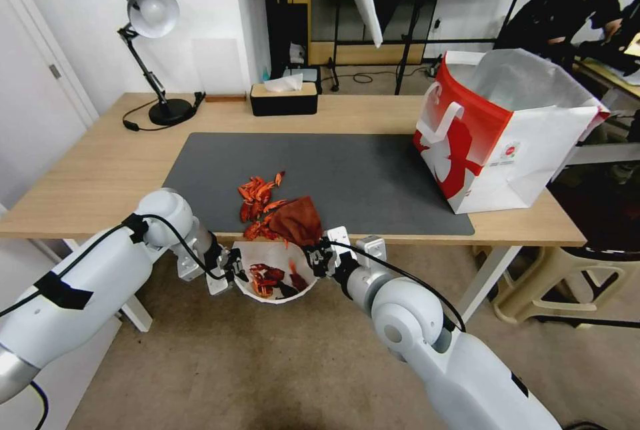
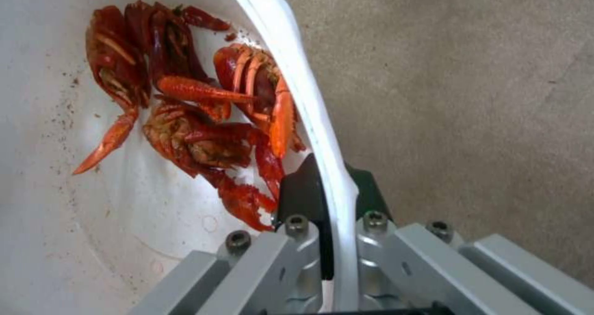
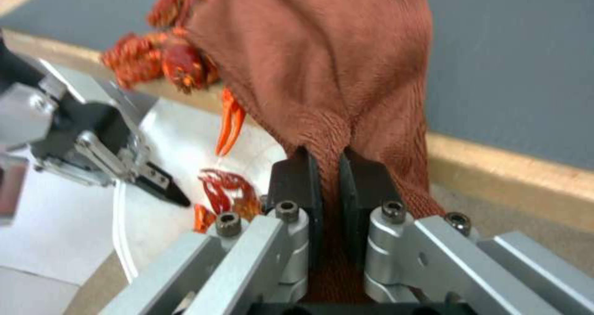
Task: Sweep shrimp from table into container with towel, then put container into takeout bag.
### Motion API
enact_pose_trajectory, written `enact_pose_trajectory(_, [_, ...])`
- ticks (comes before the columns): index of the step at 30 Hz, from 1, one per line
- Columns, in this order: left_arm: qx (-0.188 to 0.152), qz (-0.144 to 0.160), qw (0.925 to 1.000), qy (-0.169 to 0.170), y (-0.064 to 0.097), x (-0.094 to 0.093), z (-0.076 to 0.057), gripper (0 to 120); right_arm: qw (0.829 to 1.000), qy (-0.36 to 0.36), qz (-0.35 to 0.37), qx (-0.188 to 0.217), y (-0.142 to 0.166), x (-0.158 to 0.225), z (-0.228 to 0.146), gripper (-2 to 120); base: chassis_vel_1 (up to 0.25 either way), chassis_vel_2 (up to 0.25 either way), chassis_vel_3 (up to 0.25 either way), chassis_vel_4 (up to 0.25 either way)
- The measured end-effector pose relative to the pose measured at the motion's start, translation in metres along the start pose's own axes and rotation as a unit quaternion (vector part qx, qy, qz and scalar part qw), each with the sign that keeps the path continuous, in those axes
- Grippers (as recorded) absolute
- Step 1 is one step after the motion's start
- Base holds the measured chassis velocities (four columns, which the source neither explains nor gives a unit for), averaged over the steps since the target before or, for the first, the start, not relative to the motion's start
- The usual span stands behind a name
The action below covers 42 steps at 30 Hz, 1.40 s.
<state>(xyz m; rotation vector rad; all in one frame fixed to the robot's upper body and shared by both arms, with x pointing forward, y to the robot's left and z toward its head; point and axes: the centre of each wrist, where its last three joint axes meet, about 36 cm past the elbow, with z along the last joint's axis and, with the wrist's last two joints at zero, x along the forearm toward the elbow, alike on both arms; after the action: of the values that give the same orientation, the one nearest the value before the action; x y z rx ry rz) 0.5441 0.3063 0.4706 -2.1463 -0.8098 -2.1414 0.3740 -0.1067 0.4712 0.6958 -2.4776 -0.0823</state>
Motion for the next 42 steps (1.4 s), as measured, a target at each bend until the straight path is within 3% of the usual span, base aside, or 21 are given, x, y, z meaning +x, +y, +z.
enact_pose_trajectory(16, [0.000, 0.000, 1.0000, -0.001, -0.001, -0.001, 0.001, 0, 0.997, -0.064, -0.030, -0.031, -0.020, 0.014, -0.028, 4, 0.000, 0.000, 0.000, 0.000])
enact_pose_trajectory(25, [0.003, 0.003, 1.0000, -0.001, -0.007, -0.001, 0.000, 0, 0.990, -0.136, -0.022, -0.043, -0.042, -0.001, -0.067, 4, 0.000, 0.000, 0.000, 0.000])
enact_pose_trajectory(32, [0.006, 0.008, 0.9999, -0.001, -0.016, -0.001, 0.000, 0, 0.984, -0.172, 0.007, -0.038, -0.071, -0.042, -0.110, 4, 0.000, 0.000, 0.000, 0.000])
enact_pose_trajectory(42, [0.011, 0.009, 0.9999, 0.000, -0.020, 0.000, 0.006, 0, 0.989, -0.145, 0.024, -0.009, -0.089, -0.123, -0.126, 4, 0.000, 0.000, 0.000, 0.000])
